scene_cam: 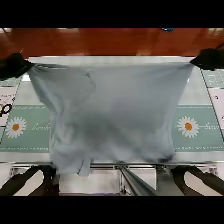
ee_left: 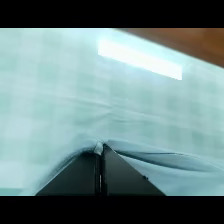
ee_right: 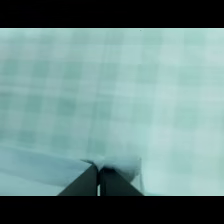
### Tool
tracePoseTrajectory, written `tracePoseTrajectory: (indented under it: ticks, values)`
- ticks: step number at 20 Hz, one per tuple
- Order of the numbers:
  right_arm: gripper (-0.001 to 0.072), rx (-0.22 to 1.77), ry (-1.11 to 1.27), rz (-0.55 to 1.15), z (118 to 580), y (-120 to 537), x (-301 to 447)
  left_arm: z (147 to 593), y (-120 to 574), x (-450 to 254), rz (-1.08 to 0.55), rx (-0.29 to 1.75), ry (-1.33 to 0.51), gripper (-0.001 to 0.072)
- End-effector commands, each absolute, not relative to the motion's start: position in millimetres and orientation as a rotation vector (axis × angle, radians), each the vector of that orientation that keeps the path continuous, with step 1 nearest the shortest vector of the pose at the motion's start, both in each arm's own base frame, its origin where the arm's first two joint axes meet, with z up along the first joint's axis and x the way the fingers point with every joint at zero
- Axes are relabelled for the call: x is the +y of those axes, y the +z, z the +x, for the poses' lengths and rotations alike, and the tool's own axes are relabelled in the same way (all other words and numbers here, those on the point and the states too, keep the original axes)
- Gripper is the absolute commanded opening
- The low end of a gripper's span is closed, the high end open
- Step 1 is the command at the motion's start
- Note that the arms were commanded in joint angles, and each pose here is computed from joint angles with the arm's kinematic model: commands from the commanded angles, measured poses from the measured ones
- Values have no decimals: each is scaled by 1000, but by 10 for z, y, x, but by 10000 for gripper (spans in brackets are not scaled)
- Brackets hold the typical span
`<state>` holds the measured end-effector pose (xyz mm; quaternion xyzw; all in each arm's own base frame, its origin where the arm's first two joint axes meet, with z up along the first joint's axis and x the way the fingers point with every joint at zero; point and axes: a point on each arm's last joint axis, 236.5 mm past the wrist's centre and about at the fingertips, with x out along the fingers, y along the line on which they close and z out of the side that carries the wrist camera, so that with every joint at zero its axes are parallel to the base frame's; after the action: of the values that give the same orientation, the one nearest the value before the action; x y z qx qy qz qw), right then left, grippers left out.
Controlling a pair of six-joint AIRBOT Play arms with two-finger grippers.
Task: Fold the shirts.
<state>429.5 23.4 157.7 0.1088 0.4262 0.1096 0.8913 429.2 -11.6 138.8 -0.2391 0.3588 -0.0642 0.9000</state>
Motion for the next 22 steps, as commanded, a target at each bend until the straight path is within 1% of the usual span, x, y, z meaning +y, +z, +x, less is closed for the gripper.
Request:
tracePoseTrajectory:
  ticks: [1,3,5,7,9,10,11,13,14,17,19,22]
  values:
    - [26,950,247,369,5083,752,334,5056,528,-70,-567,843,-95,15]
    - [26,958,269,436,5407,551,391,5361,308,-122,-607,893,-99,15]
    - [26,984,267,482,5595,404,406,5558,182,-193,-618,927,-119,15]
    - [26,1030,285,485,5618,296,435,5632,123,-246,-613,962,-146,15]
    - [26,1058,285,473,5572,239,418,5592,110,-283,-608,998,-169,15]
    - [26,1064,276,487,5561,241,393,5526,100,-314,-608,1027,-183,16]
    - [25,1069,269,548,5543,289,381,5448,113,-356,-609,1056,-198,16]
    - [26,1117,291,582,5411,293,345,5314,142,-367,-546,1093,-237,16]
    - [26,1177,297,567,5278,231,318,5192,86,-327,-515,1144,-235,16]
    - [25,1390,263,416,4802,-66,108,4665,-287,-230,-462,1361,-240,16]
    - [24,1464,268,422,4620,-250,131,4408,-497,-251,-474,1447,-258,16]
    - [25,1514,279,468,4475,-525,283,4239,-661,-272,-482,1500,-263,16]
